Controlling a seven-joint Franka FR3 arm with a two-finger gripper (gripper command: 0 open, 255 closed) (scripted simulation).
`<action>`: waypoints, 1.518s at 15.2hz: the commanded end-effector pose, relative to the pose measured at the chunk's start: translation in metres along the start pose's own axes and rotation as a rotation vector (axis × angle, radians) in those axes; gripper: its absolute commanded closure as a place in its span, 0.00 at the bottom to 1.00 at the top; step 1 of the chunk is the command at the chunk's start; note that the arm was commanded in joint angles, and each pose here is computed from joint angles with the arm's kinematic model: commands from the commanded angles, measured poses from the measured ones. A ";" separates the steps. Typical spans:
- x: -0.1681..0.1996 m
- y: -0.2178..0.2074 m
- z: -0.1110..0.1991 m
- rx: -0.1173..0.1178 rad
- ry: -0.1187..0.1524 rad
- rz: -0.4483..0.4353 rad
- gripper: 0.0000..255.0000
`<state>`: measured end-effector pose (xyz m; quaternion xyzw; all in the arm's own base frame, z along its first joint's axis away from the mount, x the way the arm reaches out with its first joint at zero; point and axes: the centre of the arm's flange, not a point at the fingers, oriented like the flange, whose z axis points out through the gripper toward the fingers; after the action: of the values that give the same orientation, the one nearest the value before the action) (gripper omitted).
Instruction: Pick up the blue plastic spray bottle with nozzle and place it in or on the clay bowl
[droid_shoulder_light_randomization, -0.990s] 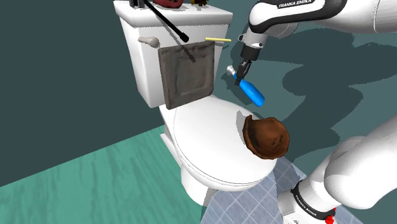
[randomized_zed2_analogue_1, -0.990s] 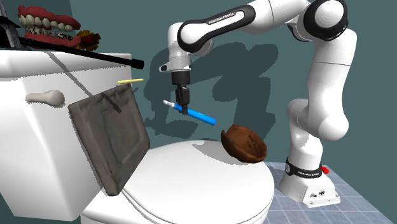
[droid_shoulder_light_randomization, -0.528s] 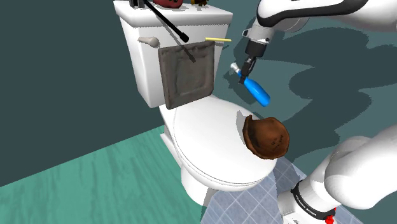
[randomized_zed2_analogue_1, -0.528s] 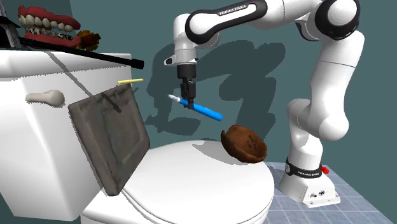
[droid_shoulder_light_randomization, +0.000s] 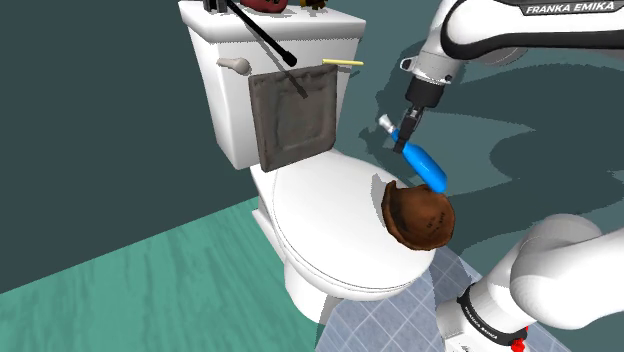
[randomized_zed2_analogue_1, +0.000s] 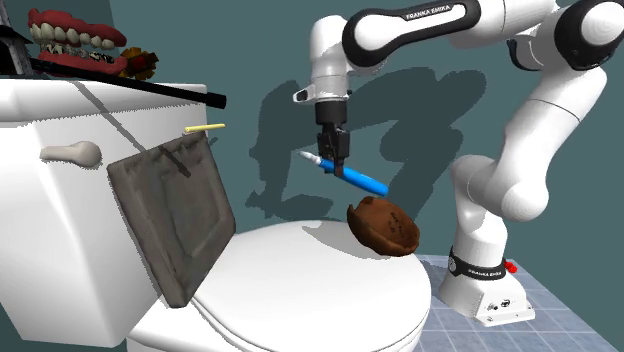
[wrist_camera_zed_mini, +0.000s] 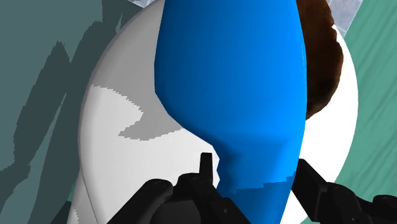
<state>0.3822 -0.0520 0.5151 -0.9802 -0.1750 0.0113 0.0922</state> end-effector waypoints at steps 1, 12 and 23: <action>-0.019 -0.018 0.005 0.000 0.000 0.000 1.00; -0.062 -0.056 0.043 0.000 0.000 0.000 1.00; -0.062 -0.049 0.085 0.000 0.000 0.000 1.00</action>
<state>0.3030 -0.0134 0.4417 -0.9802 -0.1748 0.0096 0.0922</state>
